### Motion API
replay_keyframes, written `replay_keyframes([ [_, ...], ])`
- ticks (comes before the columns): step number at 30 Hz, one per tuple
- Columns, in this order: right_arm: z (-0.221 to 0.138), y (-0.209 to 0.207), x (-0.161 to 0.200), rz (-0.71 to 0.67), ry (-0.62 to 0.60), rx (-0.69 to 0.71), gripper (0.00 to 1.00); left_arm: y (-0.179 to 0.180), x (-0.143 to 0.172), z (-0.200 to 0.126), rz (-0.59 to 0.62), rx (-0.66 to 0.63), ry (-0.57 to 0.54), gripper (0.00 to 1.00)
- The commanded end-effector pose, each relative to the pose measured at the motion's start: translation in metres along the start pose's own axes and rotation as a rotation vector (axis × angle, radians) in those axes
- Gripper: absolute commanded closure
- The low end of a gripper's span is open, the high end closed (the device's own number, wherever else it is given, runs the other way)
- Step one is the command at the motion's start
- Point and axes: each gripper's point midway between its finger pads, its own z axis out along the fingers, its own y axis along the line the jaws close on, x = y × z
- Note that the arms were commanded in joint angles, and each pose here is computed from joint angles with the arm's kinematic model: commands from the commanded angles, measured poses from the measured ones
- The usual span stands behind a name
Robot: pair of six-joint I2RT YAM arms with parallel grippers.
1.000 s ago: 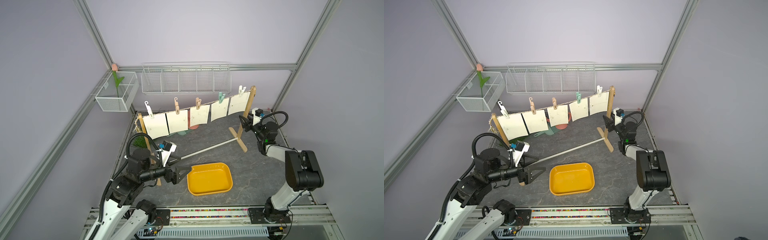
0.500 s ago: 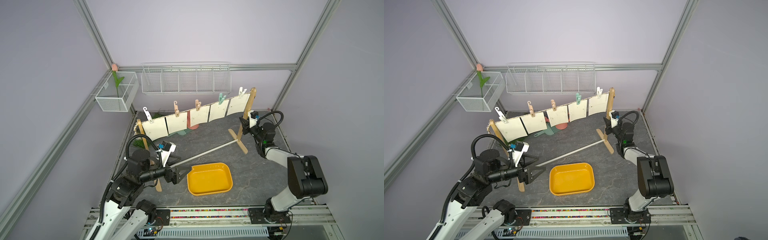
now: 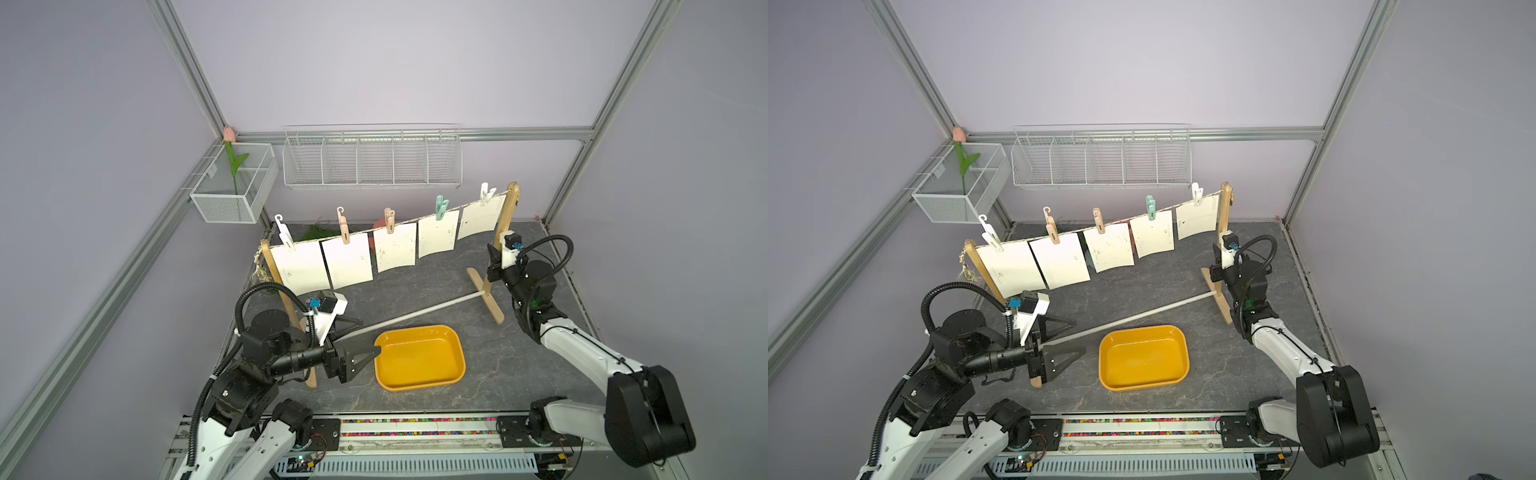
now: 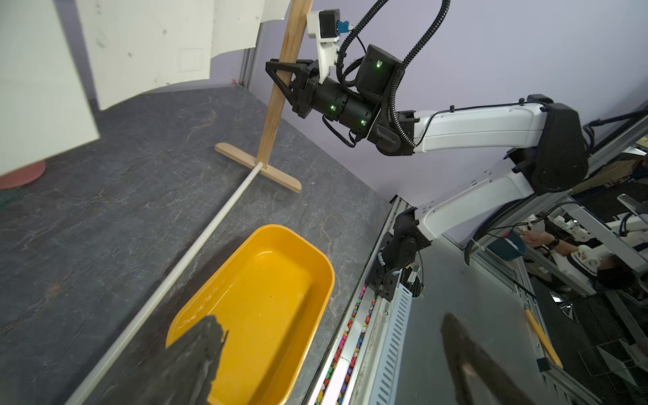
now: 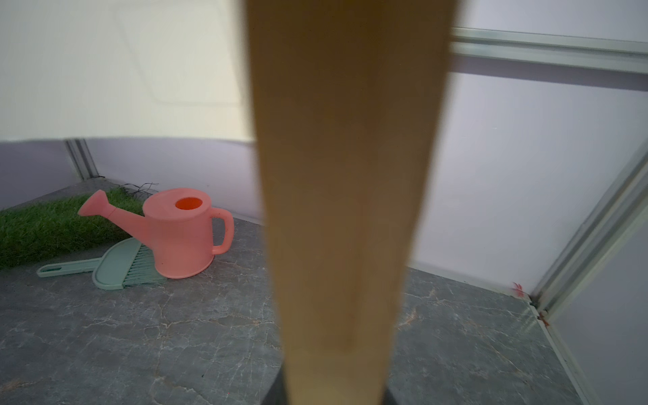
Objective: Remove the postcards from the strings
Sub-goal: Adjust the clothesline at the center of the board.
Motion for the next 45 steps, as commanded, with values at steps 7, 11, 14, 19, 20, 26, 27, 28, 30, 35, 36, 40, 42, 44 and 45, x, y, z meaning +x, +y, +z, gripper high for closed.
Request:
replay_keyframes([
  [7,-0.047,-0.045,0.019,-0.052,0.079,0.323,0.91,-0.019,0.009,-0.001,0.066,0.095,0.025,0.01],
  [11,-0.069,-0.055,0.031,-0.052,0.127,0.390,0.91,-0.023,0.009,-0.003,0.074,0.105,0.020,0.01],
  [14,-0.082,-0.058,0.036,-0.055,0.151,0.401,0.90,-0.026,0.009,-0.003,0.079,0.117,0.020,0.01],
  [19,-0.097,-0.055,0.048,-0.043,0.220,0.384,0.87,-0.029,0.006,-0.004,0.097,0.128,0.011,0.01],
  [20,-0.098,-0.053,0.051,-0.043,0.241,0.371,0.87,-0.030,0.004,-0.004,0.101,0.130,0.007,0.01],
  [26,-0.106,-0.041,0.063,-0.034,0.350,0.295,0.53,-0.034,-0.010,-0.005,0.124,0.137,-0.029,0.00],
  [27,-0.108,-0.038,0.061,-0.028,0.360,0.279,0.48,-0.035,-0.013,-0.005,0.129,0.139,-0.037,0.00],
  [28,-0.111,-0.037,0.060,-0.024,0.377,0.269,0.43,-0.036,-0.015,-0.006,0.134,0.142,-0.045,0.00],
  [30,-0.121,-0.038,0.055,-0.006,0.411,0.269,0.33,-0.040,-0.023,-0.007,0.144,0.149,-0.064,0.00],
  [35,-0.152,-0.041,0.043,0.045,0.541,0.286,0.29,-0.053,-0.042,-0.011,0.189,0.185,-0.097,0.01],
  [36,-0.159,-0.040,0.042,0.052,0.564,0.273,0.29,-0.056,-0.046,-0.012,0.199,0.195,-0.102,0.00],
  [40,-0.187,-0.032,0.025,0.068,0.577,0.207,0.30,-0.062,-0.060,-0.011,0.230,0.216,-0.113,0.01],
  [42,-0.201,-0.024,-0.001,0.074,0.512,0.134,0.30,-0.063,-0.066,-0.011,0.246,0.219,-0.115,0.01],
  [44,-0.214,-0.011,-0.022,0.079,0.459,0.044,0.30,-0.065,-0.071,-0.010,0.259,0.222,-0.116,0.02],
  [45,-0.219,-0.004,-0.032,0.079,0.429,-0.009,0.30,-0.065,-0.074,-0.009,0.264,0.223,-0.117,0.02],
])
